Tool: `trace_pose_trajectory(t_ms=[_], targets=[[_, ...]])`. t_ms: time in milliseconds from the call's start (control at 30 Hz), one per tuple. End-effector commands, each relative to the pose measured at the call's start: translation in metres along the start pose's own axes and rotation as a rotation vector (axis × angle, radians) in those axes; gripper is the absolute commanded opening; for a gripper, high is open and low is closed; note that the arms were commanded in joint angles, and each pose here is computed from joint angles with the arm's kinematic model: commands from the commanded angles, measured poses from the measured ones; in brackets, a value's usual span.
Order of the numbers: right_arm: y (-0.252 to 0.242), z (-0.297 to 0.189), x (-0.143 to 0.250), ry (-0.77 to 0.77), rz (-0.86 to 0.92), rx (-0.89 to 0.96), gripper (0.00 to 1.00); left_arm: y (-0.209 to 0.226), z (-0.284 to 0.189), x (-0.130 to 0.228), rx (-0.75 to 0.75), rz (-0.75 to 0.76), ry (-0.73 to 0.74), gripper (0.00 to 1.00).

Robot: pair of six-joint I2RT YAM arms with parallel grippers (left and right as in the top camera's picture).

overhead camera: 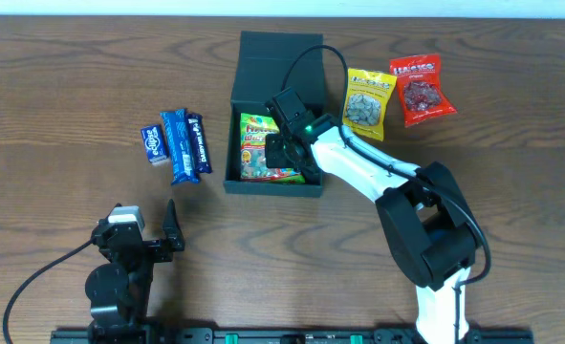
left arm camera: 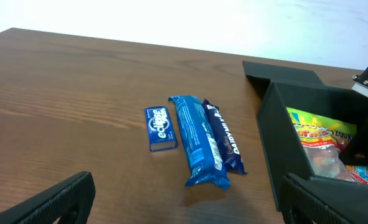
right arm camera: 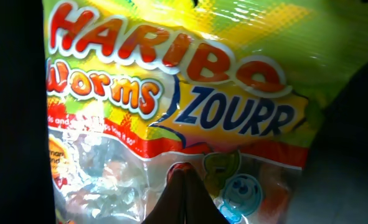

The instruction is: Pack container

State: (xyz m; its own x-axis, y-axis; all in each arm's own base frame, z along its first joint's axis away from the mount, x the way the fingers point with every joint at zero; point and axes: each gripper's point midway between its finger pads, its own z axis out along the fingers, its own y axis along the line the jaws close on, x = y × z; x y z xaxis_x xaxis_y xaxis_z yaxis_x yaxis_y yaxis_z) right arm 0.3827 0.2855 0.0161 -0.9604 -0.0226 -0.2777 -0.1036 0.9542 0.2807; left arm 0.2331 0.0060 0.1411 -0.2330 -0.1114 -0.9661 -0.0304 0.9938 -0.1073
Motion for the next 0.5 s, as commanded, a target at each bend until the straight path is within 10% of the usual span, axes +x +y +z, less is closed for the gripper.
trace_pose_trajectory(t_ms=[0, 267, 467], targets=[[0.01, 0.003, 0.005, 0.025, -0.041, -0.052, 0.01, 0.003, 0.003, 0.012, -0.012, -0.003, 0.028, 0.95], [0.029, -0.001, -0.004, 0.006, -0.07, -0.164, 0.01, 0.003, 0.003, 0.012, -0.012, -0.003, 0.027, 0.95], [0.029, -0.096, -0.039, -0.02, -0.053, -0.201, 0.01, -0.002, 0.003, 0.013, 0.016, -0.023, 0.03, 0.95]])
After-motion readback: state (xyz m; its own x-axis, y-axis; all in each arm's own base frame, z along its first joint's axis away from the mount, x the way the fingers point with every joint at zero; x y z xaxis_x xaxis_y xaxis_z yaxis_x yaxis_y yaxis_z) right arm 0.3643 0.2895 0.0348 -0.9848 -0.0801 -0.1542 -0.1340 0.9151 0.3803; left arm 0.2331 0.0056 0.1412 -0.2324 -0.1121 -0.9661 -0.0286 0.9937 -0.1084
